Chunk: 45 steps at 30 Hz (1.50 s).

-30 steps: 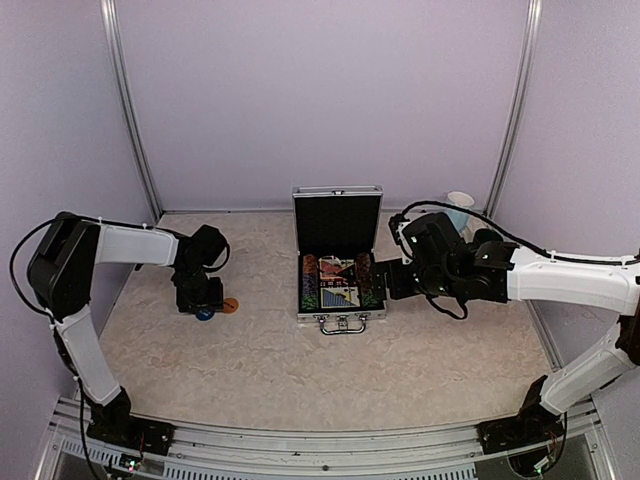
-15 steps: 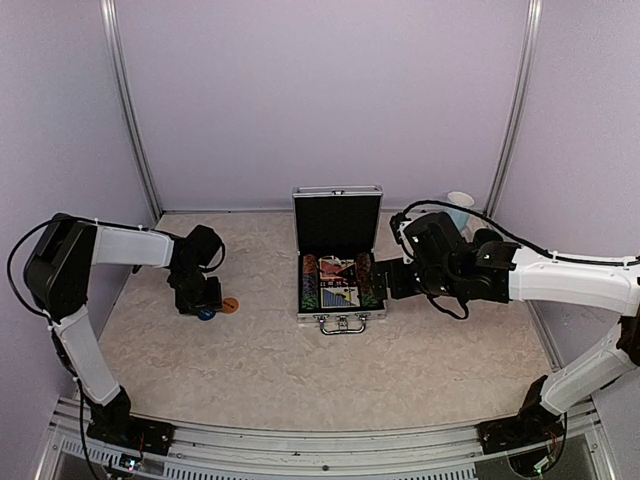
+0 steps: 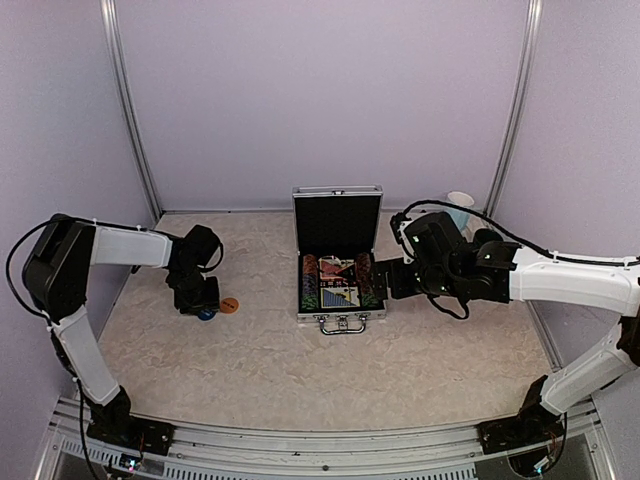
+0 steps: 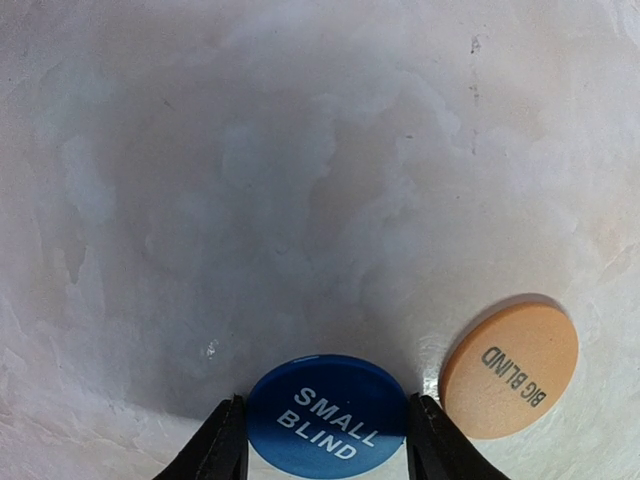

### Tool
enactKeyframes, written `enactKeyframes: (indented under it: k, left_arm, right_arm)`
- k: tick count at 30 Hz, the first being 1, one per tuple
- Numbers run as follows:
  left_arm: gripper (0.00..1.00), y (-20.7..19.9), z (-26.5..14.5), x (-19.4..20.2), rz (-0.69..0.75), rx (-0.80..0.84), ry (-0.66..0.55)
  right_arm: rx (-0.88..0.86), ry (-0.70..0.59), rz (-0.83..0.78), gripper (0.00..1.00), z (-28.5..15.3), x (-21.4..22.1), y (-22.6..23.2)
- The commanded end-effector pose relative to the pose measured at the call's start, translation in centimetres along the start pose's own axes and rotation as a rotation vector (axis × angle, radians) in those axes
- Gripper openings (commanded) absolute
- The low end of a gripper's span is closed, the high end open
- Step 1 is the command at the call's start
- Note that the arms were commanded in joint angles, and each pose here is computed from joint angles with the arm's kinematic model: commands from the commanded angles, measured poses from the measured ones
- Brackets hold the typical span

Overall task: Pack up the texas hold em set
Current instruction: Pick up the small blind button from the center of the board.

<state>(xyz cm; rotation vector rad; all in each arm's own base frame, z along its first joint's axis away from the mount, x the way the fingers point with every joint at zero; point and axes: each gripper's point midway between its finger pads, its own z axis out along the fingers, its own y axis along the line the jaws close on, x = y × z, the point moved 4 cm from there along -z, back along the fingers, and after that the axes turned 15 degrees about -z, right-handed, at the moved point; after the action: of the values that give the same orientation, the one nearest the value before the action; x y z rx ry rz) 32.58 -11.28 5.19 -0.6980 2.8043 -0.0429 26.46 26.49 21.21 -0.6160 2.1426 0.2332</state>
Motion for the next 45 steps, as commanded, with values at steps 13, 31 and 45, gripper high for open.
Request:
enactKeyframes:
  k: [13,31,45]
  left_arm:
    - [0.51,0.1,-1.1,0.3,0.012,-0.003,0.022]
    - [0.51,-3.5,-5.8,0.3,0.062,0.078,-0.049]
    - [0.51,-14.1,-8.4,3.6,0.201,0.22,-0.031]
  right_arm:
    - [-0.003,-0.026,0.0,0.99,-0.9,-1.2,0.2]
    - [0.023,-0.017,0.007,0.99,-0.8,-0.5,-0.2]
    - [0.151,0.038,0.063,0.99,-1.4,2.7,-2.8]
